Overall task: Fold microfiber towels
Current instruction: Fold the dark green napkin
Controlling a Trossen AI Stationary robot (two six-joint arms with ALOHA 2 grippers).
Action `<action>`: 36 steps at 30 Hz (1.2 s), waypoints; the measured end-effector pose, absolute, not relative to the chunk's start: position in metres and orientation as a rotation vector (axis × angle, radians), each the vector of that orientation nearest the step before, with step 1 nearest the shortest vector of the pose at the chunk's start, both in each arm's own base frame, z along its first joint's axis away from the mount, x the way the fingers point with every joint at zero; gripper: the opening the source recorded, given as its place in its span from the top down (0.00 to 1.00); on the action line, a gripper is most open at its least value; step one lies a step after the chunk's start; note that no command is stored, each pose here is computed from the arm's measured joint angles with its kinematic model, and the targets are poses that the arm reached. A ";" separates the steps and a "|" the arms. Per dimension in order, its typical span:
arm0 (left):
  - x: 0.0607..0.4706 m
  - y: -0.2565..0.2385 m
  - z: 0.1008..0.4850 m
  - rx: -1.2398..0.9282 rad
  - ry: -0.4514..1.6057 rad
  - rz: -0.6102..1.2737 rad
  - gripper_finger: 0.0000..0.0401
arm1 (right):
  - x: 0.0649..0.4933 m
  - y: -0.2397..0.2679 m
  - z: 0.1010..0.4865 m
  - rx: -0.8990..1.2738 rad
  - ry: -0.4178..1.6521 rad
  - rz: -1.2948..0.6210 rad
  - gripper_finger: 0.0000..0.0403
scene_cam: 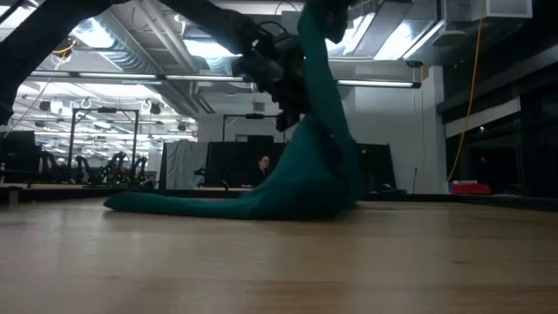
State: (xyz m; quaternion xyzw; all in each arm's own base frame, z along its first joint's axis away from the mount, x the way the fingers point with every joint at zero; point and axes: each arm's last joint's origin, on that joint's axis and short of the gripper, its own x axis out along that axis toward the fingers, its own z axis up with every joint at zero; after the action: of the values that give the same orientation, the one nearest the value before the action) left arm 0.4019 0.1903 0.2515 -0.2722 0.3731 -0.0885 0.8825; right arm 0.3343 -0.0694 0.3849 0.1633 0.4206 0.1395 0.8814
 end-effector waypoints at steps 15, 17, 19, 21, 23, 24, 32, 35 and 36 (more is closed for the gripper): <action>0.282 0.254 0.375 -0.446 0.538 0.212 1.00 | 0.255 -0.119 0.458 0.284 0.623 -0.273 1.00; 0.264 0.253 0.393 -0.433 0.491 0.246 1.00 | 0.245 -0.124 0.464 0.285 0.594 -0.304 1.00; 0.248 0.251 0.407 -0.425 0.456 0.280 1.00 | 0.239 -0.127 0.470 0.279 0.553 -0.333 1.00; 0.234 0.248 0.418 -0.411 0.433 0.317 1.00 | 0.232 -0.130 0.474 0.271 0.522 -0.368 1.00; 0.218 0.245 0.430 -0.394 0.405 0.359 1.00 | 0.227 -0.133 0.479 0.261 0.492 -0.400 1.00; 0.210 0.242 0.436 -0.382 0.389 0.381 1.00 | 0.225 -0.134 0.481 0.257 0.474 -0.412 1.00; 0.156 0.227 0.468 -0.337 0.310 0.524 1.00 | 0.209 -0.147 0.489 0.250 0.414 -0.490 1.00; 0.139 0.225 0.474 -0.327 0.286 0.569 1.00 | 0.205 -0.154 0.491 0.248 0.392 -0.515 1.00; 0.134 0.226 0.475 -0.328 0.281 0.585 1.00 | 0.204 -0.156 0.492 0.246 0.376 -0.517 1.00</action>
State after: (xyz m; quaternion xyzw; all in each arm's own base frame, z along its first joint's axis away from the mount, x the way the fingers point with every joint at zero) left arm 0.1343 0.2256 0.4754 -0.1604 0.1372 0.2861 0.9347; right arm 0.2044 -0.1561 0.4919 0.1207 0.1842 -0.2537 0.9419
